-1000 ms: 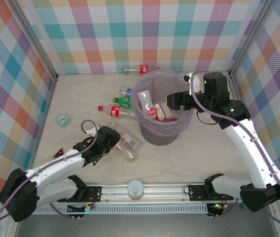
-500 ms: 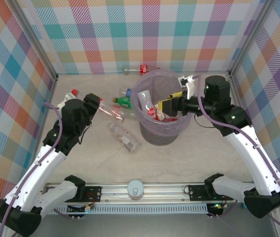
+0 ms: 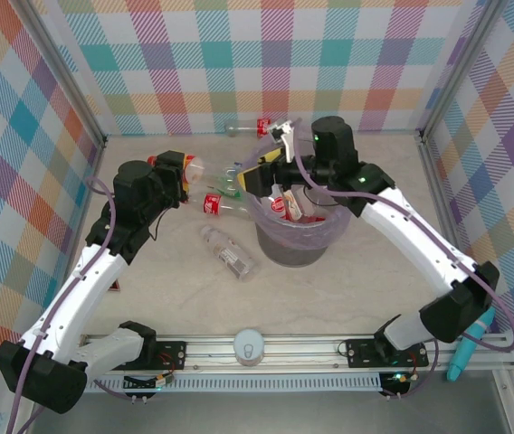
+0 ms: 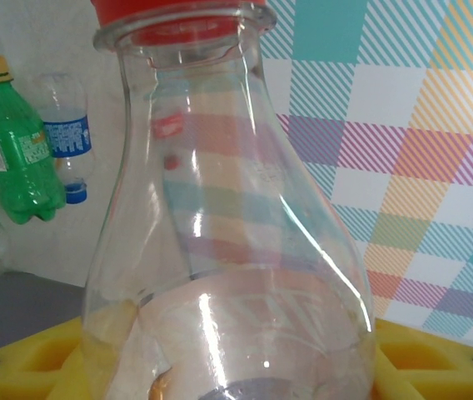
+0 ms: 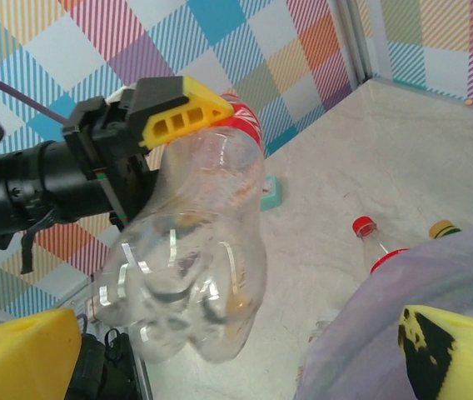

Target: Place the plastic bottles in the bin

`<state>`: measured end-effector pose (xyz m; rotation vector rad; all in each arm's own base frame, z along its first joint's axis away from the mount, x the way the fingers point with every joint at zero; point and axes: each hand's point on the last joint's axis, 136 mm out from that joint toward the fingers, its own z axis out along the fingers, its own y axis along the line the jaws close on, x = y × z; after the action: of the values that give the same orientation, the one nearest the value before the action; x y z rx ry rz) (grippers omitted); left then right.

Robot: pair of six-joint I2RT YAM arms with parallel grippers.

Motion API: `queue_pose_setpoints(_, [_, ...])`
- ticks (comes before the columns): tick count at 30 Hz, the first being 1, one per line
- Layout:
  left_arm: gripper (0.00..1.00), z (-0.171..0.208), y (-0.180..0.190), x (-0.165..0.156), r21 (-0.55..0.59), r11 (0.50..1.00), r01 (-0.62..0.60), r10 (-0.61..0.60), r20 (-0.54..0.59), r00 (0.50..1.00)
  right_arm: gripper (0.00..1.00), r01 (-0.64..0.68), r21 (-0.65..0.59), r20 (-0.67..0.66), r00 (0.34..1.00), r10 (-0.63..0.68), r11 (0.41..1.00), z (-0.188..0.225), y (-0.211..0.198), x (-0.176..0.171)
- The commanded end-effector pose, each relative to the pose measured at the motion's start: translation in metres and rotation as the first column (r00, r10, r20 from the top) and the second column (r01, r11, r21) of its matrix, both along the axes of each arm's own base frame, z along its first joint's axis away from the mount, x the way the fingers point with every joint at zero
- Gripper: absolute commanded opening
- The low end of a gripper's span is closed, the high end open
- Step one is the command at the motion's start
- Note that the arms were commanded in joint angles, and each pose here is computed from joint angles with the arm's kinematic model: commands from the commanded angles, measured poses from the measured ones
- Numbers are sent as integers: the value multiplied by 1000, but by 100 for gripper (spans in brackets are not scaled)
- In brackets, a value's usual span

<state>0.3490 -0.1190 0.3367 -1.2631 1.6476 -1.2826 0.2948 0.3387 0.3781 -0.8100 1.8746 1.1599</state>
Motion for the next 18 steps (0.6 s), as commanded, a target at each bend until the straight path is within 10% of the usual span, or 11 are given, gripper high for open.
queue_pose_setpoints(1, [16,20,-2,-2,-54,999,1,2,60,998,96,-76,43,66,995,73,996,23,14,-6])
queue_pose_setpoints(18, [21,10,-12,26,-130,991,31,-17,111,994,95,-167,7,27,986,167,986,6,61,-8])
